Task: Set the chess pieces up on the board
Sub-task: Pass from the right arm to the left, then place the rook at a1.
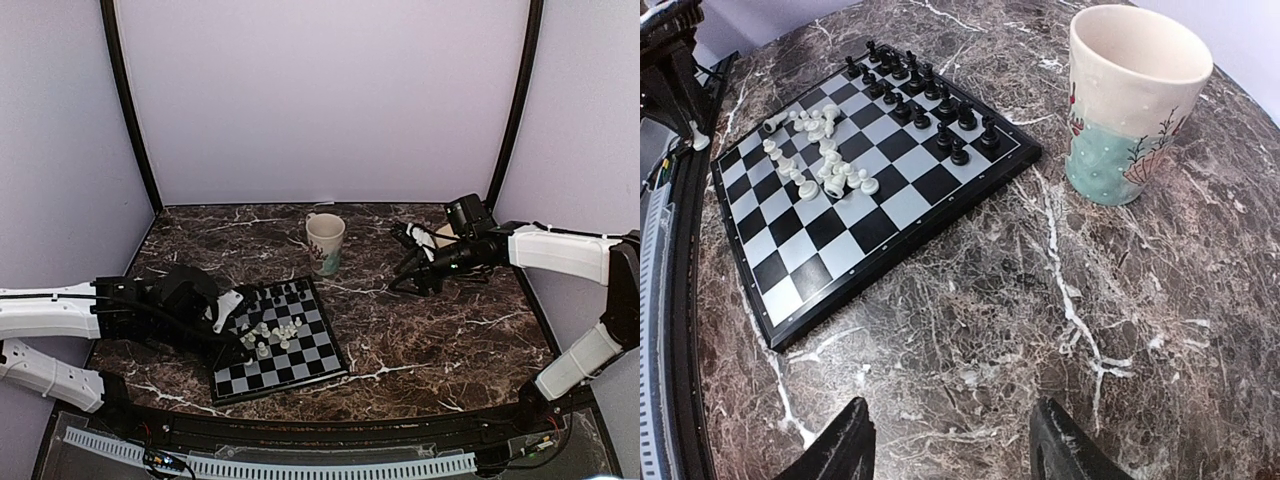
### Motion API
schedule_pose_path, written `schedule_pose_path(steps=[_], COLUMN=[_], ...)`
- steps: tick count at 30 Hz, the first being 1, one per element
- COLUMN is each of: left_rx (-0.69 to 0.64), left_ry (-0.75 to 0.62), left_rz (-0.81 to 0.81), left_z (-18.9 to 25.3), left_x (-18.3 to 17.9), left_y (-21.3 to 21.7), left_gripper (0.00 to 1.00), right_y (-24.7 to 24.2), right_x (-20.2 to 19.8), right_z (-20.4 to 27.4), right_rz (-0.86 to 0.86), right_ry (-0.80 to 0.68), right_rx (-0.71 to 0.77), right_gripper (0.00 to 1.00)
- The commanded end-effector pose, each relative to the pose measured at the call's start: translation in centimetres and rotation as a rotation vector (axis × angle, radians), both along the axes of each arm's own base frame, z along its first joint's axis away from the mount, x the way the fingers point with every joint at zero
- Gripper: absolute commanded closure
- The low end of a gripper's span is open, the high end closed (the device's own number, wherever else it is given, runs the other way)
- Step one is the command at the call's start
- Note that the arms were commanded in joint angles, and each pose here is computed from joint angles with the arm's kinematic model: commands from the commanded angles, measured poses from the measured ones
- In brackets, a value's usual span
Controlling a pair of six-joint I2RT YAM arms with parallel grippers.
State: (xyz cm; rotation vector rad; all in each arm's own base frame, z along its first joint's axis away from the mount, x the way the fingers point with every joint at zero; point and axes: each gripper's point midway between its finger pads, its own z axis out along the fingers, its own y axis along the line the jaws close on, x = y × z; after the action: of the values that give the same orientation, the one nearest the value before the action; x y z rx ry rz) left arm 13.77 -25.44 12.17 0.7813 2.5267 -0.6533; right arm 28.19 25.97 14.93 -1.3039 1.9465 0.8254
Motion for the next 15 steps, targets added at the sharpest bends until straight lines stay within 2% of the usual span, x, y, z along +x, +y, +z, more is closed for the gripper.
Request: schedule_pose_path(steps=[1, 9, 15], left_rx=[0.179, 0.319, 0.36], left_ry=[0.073, 0.109, 0.132], left_rz=[0.118, 0.148, 0.135], left_z=[-3.0, -4.4, -5.3], left_x=[-1.9, -2.9, -3.4], left_y=[4.0, 6.0, 6.1], left_gripper=[0.92, 0.92, 0.91], right_y=[0.0, -0.2, -0.2], right_x=[0.3, 0.6, 0.6], right_z=[0.8, 0.3, 0.0], right_rz=[0.006, -0.001, 0.002], right_ry=[-0.076, -0.081, -0.071], right_rx=[0.009, -0.014, -0.017], right_gripper=[0.47, 0.48, 0.48])
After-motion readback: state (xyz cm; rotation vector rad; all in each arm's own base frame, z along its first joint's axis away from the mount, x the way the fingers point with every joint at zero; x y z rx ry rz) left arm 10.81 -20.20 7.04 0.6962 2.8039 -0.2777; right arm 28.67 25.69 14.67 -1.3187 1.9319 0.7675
